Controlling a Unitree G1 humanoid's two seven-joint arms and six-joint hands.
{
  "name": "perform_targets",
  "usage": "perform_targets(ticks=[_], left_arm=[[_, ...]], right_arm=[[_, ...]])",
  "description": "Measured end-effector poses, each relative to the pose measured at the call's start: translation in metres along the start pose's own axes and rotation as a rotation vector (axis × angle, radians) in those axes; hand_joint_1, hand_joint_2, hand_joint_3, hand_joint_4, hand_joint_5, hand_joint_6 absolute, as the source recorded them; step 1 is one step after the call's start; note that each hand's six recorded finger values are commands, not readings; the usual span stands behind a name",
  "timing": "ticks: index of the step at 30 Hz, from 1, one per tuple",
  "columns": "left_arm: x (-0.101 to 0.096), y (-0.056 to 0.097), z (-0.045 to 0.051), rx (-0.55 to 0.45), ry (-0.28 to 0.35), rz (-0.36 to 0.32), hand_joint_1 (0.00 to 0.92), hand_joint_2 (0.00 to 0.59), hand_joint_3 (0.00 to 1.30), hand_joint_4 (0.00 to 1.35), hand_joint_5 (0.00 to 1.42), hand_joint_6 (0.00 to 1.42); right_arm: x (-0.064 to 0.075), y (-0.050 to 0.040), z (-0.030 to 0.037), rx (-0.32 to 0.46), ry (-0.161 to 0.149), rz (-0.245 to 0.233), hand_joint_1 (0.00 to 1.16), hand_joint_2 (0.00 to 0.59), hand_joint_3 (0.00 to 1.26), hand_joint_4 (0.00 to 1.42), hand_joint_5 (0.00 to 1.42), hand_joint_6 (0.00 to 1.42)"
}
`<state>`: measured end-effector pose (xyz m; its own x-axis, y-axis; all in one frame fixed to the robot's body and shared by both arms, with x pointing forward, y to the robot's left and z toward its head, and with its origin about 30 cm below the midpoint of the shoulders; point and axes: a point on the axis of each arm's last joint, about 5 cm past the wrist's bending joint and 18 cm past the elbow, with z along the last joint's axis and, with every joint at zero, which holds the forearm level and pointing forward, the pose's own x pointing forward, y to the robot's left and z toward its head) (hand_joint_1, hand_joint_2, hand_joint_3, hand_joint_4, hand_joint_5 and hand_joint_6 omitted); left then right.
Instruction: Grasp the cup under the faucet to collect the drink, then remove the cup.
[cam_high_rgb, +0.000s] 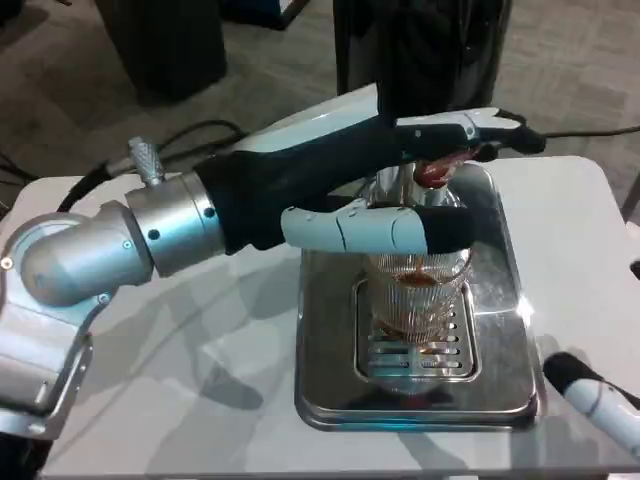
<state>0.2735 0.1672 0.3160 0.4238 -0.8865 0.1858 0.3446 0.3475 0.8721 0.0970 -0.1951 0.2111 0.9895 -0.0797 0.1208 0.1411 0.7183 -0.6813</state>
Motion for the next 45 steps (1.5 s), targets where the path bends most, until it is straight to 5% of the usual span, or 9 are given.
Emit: perform_targets(ticks=[17, 45], left_arm=[[-0.005, 0.004, 0.0007, 0.023, 0.013, 0.002, 0.015, 0.105, 0.22, 0.09, 0.14, 0.06], [-0.013, 0.009, 0.0004, 0.031, 0.028, 0.04, 0.015, 0.101, 0.26, 0.13, 0.16, 0.07]], right_arm=[[0.034, 0.0316, -0.0064, 0.051, -0.003, -0.066, 0.16, 0.153, 0.0, 0.0, 0.0, 0.21], [0.076, 0.0524, 0.0032, 0.182, -0.057, -0.049, 0.01, 0.113, 0.0, 0.0, 0.03, 0.23]])
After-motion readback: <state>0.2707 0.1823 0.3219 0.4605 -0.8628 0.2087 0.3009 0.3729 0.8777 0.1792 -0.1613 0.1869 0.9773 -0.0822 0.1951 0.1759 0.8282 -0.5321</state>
